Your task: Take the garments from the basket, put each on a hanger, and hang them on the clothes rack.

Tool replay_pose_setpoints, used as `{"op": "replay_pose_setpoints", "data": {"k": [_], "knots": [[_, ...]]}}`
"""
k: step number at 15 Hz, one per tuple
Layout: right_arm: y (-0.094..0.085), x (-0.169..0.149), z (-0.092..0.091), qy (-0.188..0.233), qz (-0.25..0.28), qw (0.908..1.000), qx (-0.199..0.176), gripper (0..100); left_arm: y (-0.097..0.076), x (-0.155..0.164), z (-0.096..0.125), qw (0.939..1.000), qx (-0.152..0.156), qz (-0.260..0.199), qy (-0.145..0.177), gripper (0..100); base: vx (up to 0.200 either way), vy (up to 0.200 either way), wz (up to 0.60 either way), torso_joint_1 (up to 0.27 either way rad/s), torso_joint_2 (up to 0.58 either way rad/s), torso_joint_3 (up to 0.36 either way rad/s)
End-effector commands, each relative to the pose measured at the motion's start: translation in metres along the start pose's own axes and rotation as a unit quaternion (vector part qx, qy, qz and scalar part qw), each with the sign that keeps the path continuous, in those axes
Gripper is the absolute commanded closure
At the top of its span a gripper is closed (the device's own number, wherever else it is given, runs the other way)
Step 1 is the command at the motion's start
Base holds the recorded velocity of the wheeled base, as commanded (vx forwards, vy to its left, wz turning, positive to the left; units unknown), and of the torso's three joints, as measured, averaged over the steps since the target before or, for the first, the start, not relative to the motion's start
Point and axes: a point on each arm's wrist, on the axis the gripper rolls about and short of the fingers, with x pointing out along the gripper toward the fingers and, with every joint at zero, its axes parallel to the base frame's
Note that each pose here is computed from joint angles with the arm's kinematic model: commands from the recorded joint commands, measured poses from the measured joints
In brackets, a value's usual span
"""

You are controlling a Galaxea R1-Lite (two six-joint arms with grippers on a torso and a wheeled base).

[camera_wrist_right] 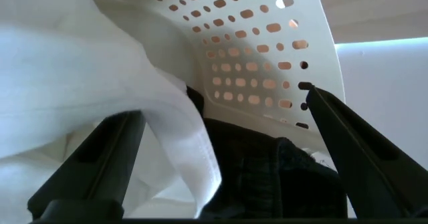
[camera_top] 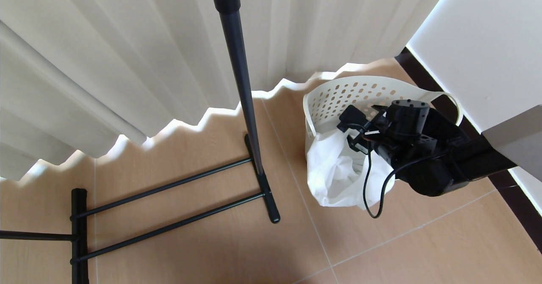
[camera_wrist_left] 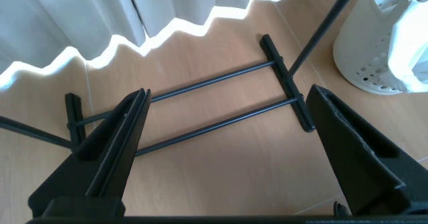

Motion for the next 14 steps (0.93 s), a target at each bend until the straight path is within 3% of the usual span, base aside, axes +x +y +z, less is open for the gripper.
{"op": "replay_pose_setpoints", "data": {"k": [1,9,10,14], "knots": [[0.004,0.007,0.0,-0.002,-0.001,1.0,0.003,0,0.0,0.0,0.0,1.0,0.0,0.0,0.0,0,0.0,0.0,0.0,0.0,0.0,0.0],[0.005,0.013,0.005,-0.016,-0.004,0.9976,0.067,0,0.0,0.0,0.0,1.0,0.0,0.0,0.0,0,0.0,0.0,0.0,0.0,0.0,0.0],[0.004,0.013,0.007,-0.023,-0.006,0.9972,0.071,100,0.0,0.0,0.0,1.0,0.0,0.0,0.0,0,0.0,0.0,0.0,0.0,0.0,0.0],[-0.001,0.011,0.011,-0.029,-0.013,0.9961,0.083,100,0.0,0.0,0.0,1.0,0.0,0.0,0.0,0,0.0,0.0,0.0,0.0,0.0,0.0]]}}
